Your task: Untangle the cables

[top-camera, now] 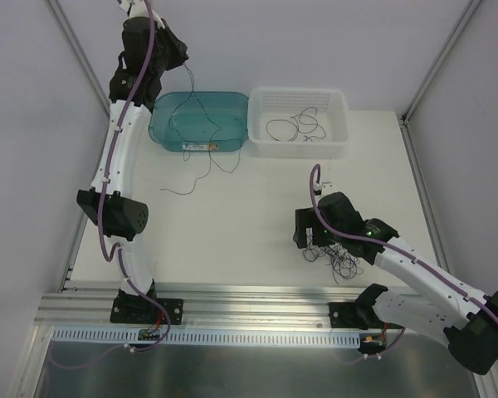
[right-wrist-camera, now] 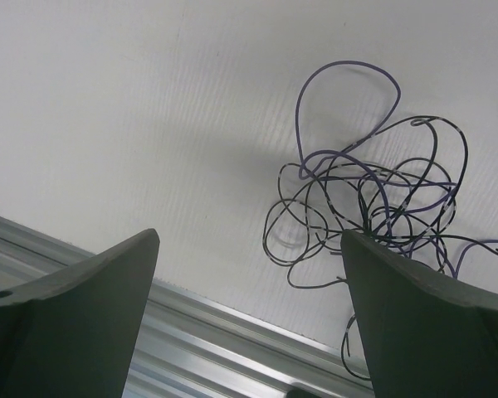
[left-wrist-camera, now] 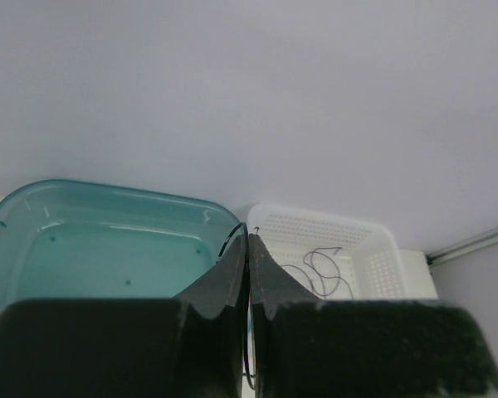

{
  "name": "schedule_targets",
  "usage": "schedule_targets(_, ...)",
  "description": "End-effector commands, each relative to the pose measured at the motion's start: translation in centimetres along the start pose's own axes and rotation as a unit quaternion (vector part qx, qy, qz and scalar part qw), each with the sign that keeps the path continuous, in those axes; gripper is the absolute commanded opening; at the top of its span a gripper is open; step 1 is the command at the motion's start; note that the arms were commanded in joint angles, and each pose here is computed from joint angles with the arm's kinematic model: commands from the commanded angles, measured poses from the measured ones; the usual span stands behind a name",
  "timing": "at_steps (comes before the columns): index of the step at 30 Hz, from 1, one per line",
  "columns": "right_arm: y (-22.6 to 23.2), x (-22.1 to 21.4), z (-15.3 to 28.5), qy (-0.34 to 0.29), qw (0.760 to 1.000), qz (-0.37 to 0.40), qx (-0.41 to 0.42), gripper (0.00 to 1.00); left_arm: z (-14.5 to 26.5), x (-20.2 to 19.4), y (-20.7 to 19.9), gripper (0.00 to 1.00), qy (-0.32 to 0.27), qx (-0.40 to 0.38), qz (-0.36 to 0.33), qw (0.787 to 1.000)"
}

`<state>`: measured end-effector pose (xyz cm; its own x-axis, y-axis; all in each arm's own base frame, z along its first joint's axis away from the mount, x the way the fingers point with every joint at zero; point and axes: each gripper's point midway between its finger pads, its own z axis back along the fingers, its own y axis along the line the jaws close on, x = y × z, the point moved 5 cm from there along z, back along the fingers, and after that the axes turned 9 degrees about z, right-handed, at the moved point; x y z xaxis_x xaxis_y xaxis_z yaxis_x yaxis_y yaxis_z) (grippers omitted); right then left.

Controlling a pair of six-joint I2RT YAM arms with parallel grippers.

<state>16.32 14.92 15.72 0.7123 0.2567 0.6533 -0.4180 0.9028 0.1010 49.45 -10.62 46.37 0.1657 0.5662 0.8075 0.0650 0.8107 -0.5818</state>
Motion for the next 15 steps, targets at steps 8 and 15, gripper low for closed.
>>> schedule_targets(8, 0.2, -0.8, -1.3, 0.034, 0.999, 0.003, -0.003, 0.96, -9.5, -6.7, 7.0, 0.53, 0.022, 0.028, -0.079, 0.996)
schedule_targets(15, 0.4, -0.7, -1.4, 0.033, 0.999, 0.004, 0.002, 0.95, -5.1, -7.1, 7.5, 0.97, 0.049, 0.042, -0.096, 0.993)
